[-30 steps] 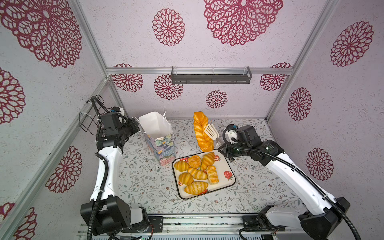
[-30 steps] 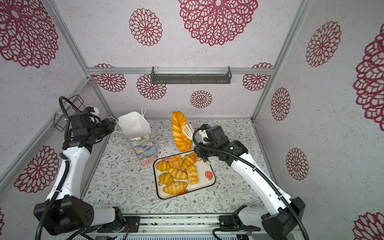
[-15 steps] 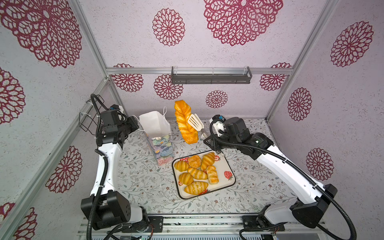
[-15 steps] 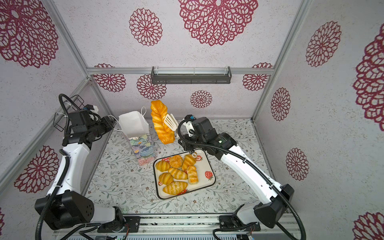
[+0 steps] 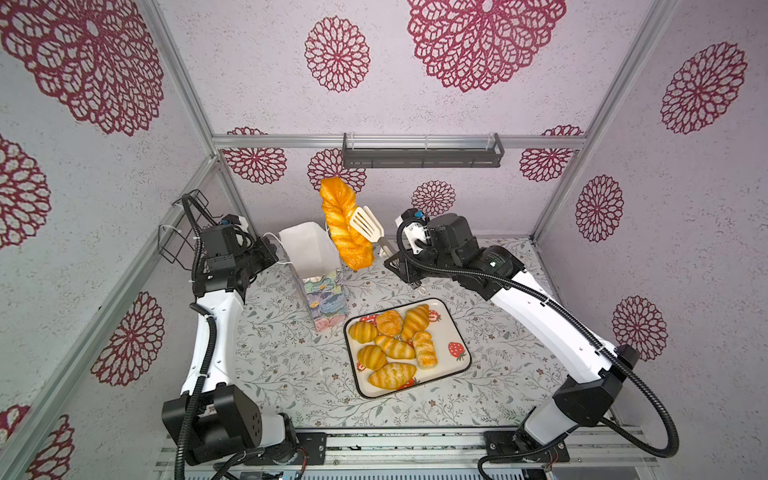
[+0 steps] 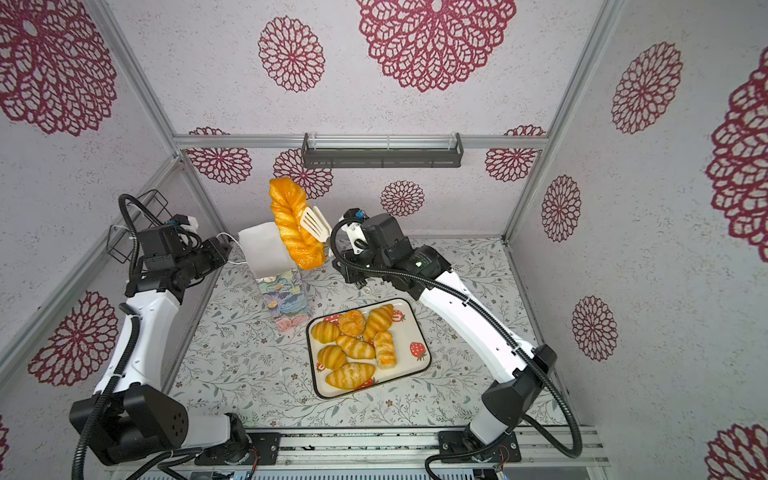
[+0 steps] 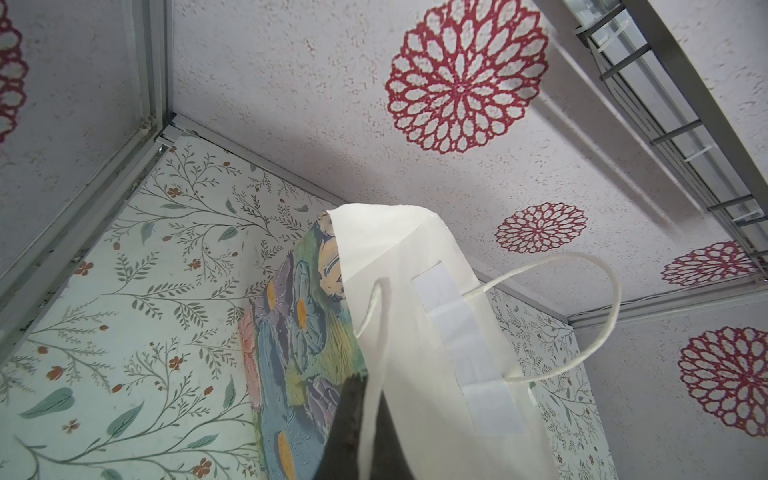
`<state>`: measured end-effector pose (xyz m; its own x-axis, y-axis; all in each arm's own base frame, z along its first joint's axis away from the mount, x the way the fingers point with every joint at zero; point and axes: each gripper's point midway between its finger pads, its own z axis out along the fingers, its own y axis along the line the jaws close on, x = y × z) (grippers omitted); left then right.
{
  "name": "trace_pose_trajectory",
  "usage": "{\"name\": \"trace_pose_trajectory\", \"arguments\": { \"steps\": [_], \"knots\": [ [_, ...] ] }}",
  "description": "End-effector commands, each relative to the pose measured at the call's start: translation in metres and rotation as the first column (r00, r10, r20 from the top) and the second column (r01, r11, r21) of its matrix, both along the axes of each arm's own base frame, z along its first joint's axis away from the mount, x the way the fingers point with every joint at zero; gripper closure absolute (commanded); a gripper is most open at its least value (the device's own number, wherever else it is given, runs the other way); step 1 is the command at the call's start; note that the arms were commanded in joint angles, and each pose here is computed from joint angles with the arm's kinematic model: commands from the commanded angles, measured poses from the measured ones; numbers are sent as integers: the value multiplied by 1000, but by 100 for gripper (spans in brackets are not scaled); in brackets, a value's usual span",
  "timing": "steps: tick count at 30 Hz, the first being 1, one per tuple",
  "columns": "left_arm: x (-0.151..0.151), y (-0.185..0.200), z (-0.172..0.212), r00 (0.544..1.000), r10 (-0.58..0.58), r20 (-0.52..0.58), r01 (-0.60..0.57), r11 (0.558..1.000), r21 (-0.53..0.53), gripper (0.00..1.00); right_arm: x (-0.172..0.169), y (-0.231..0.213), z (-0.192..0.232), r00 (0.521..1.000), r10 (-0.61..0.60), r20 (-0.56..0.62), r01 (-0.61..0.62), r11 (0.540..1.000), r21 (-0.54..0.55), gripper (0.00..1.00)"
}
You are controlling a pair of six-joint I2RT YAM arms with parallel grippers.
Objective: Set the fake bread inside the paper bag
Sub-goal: 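Lift the twisted loaf with the tongs and carry it toward the paper bag, then lower the twisted loaf into the bag's opening beside the left gripper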
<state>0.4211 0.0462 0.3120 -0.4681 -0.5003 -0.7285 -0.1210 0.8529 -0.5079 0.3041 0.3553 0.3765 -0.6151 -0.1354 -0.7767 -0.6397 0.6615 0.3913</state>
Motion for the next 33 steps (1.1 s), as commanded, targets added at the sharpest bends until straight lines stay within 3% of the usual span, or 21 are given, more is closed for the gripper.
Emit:
{"name": "trace_pose_trajectory", "arguments": {
  "steps": [1,33],
  "knots": [
    [-4,-2,14,999,-12,51,12,1000,-17,100,-4,12,53,991,46,126,-58,994,97,77],
    [-2,-4,7,999,-23,49,26,998,-56,100,21,82,50,977,173,124,-188,975,116,77]
  ]
}}
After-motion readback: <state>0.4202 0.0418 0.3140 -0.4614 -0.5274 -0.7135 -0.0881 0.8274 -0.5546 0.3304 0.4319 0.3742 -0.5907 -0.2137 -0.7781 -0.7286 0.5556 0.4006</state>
